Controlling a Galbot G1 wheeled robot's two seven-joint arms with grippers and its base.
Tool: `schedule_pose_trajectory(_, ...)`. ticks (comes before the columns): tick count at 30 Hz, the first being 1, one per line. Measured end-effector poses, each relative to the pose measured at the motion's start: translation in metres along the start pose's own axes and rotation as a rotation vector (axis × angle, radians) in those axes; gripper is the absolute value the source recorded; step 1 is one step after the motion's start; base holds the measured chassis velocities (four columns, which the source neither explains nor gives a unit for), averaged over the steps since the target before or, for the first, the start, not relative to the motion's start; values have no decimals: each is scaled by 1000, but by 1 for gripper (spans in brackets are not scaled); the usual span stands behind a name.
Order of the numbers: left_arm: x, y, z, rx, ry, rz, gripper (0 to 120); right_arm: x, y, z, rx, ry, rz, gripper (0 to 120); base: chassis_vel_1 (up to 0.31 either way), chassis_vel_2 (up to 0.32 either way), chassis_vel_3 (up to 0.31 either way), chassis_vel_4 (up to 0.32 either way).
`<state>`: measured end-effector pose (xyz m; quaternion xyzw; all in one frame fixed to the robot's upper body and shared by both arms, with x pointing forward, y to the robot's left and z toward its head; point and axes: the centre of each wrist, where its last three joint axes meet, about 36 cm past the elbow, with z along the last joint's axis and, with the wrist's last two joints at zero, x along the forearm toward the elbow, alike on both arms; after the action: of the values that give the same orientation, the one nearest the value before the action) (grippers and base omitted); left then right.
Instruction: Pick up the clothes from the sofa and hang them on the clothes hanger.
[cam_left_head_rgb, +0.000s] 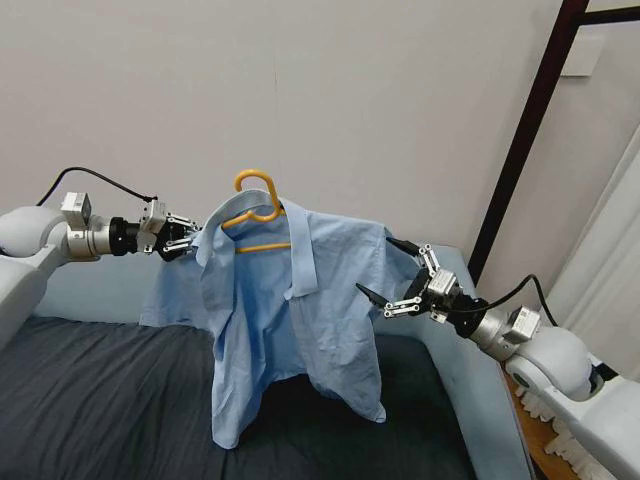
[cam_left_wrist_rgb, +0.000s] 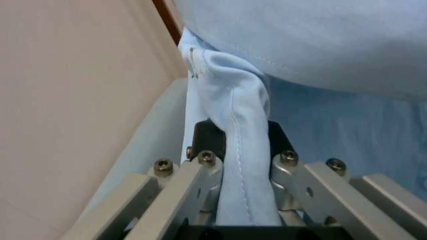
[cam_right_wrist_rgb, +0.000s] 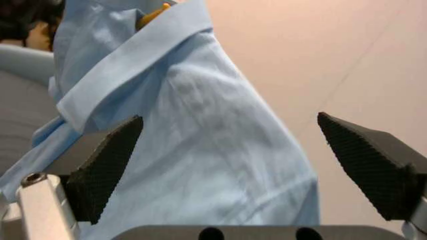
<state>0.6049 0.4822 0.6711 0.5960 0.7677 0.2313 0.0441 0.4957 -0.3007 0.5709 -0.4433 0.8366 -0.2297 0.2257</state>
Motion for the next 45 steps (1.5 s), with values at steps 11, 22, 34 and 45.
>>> schedule_pose_trajectory(11,-47,-10,26,-5,17,87,7,-21,-34,11,-87,94,-278,100,0,0,0,0)
schedule_pose_trajectory(22,-69,-20,45,-6,20,131,7,-36,-52,26,-189,133,-359,100,0,0,0,0)
schedule_pose_trajectory(34,-83,-16,56,-39,13,151,7,-38,-71,34,-206,252,-562,58,0,0,0,0)
schedule_pose_trajectory(45,-99,-12,50,-85,2,173,7,-29,-79,29,-253,259,-590,18,0,0,0,0)
